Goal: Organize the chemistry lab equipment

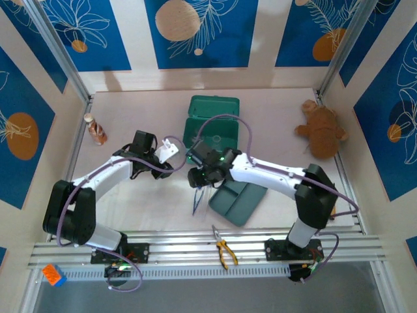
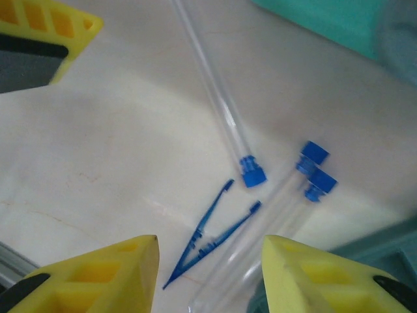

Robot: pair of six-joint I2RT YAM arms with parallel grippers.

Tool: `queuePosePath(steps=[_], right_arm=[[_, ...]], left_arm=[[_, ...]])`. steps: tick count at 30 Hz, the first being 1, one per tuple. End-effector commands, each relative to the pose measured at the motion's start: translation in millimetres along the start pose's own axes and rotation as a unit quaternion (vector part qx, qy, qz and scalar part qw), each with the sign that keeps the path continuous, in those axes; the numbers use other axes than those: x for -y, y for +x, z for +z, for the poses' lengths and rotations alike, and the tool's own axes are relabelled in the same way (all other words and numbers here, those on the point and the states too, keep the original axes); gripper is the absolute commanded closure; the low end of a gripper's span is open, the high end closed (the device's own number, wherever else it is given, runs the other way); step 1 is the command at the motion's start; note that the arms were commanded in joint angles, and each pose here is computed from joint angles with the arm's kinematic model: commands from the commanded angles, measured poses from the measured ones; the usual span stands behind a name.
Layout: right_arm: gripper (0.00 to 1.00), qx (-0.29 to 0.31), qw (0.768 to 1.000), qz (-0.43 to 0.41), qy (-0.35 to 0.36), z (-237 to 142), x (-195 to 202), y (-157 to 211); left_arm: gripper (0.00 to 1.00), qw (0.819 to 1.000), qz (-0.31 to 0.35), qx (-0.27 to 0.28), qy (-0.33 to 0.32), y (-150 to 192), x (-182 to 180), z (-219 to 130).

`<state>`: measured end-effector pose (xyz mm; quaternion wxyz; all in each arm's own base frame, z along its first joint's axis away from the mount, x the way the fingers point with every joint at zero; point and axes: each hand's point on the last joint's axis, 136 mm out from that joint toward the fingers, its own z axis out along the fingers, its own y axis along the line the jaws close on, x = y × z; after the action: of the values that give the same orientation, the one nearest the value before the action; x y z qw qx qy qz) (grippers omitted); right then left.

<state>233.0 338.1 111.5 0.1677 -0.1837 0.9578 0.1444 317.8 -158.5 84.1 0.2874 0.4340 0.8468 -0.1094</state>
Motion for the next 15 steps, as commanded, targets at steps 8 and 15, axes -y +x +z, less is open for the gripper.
queuePosePath(steps=[8, 15], right_arm=[[0.58, 0.025, 0.997, -0.067, 0.006, 46, -10, -26], [0.60, 0.025, 0.994, -0.101, 0.024, 67, -9, -39]], left_arm=[[0.54, 0.994, -0.104, 0.020, -0.006, 0, -32, -18], [0.54, 0.992, -0.123, 0.029, -0.013, 2, -37, -26]])
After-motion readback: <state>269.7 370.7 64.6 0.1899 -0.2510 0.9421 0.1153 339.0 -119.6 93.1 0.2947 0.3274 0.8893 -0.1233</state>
